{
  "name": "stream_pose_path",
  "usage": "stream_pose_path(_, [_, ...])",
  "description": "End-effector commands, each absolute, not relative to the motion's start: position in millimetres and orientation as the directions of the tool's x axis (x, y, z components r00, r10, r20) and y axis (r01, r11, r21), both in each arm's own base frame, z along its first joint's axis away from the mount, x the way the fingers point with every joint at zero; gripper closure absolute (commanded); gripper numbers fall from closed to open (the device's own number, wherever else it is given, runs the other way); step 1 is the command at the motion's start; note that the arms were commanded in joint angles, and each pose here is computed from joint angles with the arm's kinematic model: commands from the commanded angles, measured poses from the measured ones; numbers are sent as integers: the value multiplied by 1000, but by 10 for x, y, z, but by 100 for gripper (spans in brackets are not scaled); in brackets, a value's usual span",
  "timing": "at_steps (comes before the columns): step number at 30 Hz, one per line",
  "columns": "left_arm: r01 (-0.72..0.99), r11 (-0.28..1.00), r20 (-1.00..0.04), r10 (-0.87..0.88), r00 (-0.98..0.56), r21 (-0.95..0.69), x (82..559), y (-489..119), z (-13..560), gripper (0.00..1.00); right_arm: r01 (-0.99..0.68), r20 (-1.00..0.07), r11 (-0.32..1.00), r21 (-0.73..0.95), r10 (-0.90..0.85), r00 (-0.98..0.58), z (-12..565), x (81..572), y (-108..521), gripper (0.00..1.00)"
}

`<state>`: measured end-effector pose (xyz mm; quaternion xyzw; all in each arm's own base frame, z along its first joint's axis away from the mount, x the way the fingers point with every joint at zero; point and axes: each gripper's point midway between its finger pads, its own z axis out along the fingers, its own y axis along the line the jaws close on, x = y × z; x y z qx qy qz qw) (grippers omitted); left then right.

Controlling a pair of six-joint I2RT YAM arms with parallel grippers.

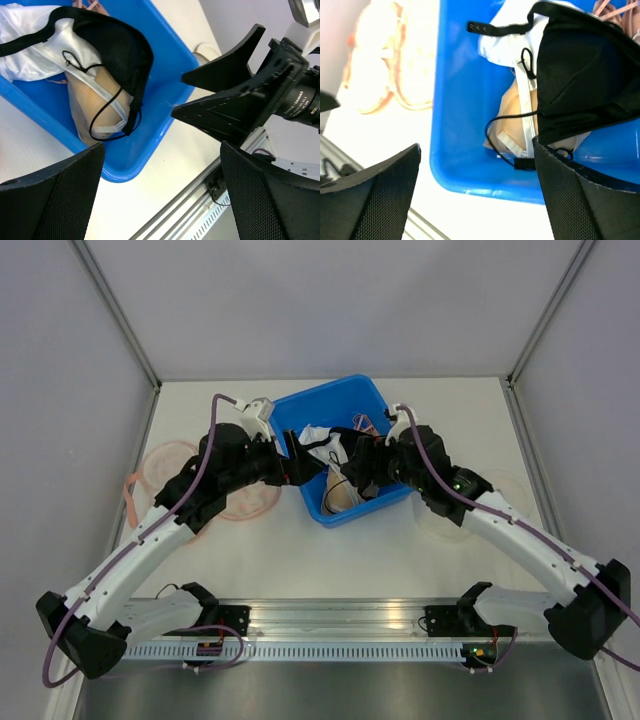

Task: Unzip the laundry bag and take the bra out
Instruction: Reset both arms

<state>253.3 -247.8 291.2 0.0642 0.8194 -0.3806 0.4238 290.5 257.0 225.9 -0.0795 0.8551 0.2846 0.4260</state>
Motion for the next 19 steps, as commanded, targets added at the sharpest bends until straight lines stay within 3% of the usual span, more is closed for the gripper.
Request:
stream_pose_path(1, [501, 638, -762, -221, -609, -585, 2372, -2492, 3117, 1, -372, -773, 809, 455, 152, -616, 2394, 2706, 2455, 2])
stream_pose_path(8, [544, 605, -773, -202, -601, -581, 2157, -2424, 3075, 1, -293, -775, 770, 567, 377, -508, 2896, 2450, 2053, 2])
stream_pose_path(19, [564, 570, -767, -201, -610, -598, 1974, -2378, 3029, 1, -319, -800, 764, 561, 400, -448, 3000, 2222, 1809, 2])
